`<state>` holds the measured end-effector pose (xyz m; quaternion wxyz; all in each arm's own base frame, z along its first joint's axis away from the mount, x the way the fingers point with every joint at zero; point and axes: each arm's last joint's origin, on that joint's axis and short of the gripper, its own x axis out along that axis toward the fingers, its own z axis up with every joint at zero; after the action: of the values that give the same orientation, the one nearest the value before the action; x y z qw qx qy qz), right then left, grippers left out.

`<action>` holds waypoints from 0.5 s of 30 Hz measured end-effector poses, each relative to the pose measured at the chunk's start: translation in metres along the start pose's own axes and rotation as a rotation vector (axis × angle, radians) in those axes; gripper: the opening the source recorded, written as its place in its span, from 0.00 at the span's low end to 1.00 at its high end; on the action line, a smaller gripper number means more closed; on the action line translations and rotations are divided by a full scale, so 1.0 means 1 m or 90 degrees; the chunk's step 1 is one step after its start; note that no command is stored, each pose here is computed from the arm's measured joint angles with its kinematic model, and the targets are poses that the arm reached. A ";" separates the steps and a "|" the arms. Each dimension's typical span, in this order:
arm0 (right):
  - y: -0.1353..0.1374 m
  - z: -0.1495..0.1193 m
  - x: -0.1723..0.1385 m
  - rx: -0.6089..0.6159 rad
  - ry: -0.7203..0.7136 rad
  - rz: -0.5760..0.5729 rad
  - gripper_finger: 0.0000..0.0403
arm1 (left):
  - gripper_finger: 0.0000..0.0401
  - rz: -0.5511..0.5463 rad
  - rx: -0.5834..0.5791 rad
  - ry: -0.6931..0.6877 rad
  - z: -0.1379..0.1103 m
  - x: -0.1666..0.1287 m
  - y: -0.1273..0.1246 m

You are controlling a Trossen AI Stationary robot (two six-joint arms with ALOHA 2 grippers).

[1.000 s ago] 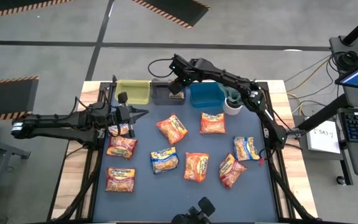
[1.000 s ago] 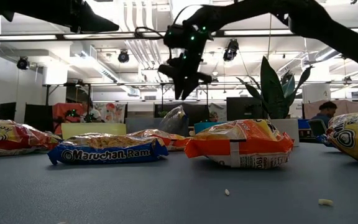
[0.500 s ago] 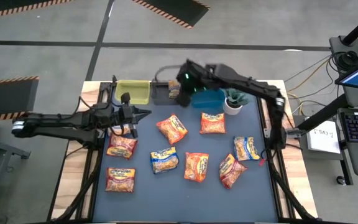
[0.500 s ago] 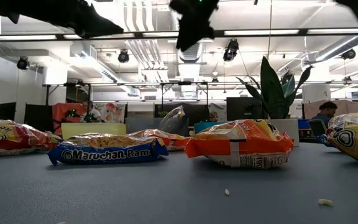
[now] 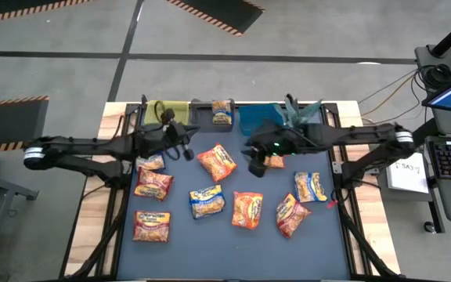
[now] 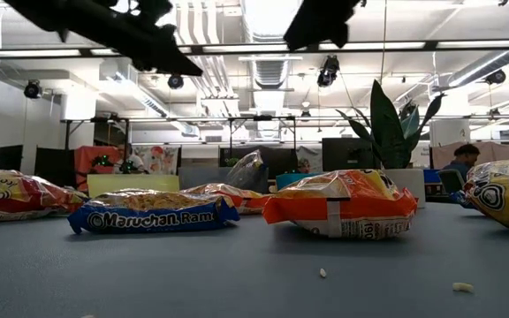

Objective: Sort Maruchan noodles
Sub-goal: Put the blue noodle pack into the black bin

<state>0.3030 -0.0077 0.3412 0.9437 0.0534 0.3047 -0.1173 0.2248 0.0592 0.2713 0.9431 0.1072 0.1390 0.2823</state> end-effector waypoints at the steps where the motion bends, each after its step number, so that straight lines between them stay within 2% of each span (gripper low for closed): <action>1: 0.000 -0.004 -0.005 0.000 -0.008 0.004 0.27 | 0.00 0.000 0.003 0.007 0.002 0.007 0.004; 6: -0.005 -0.027 -0.020 -0.034 -0.039 0.011 0.25 | 0.00 -0.078 0.005 0.041 0.001 0.048 0.025; 10: -0.010 -0.042 -0.028 -0.049 -0.089 0.016 0.22 | 0.00 -0.048 0.032 0.102 -0.009 0.089 0.047; 15: -0.013 -0.054 -0.034 -0.062 -0.140 0.020 0.19 | 0.00 -0.026 0.059 0.218 -0.035 0.134 0.071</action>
<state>0.2421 -0.0048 0.3169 0.9747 -0.0007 0.2037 -0.0926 0.2849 0.1969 0.2312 0.9052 0.0978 0.3125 0.2708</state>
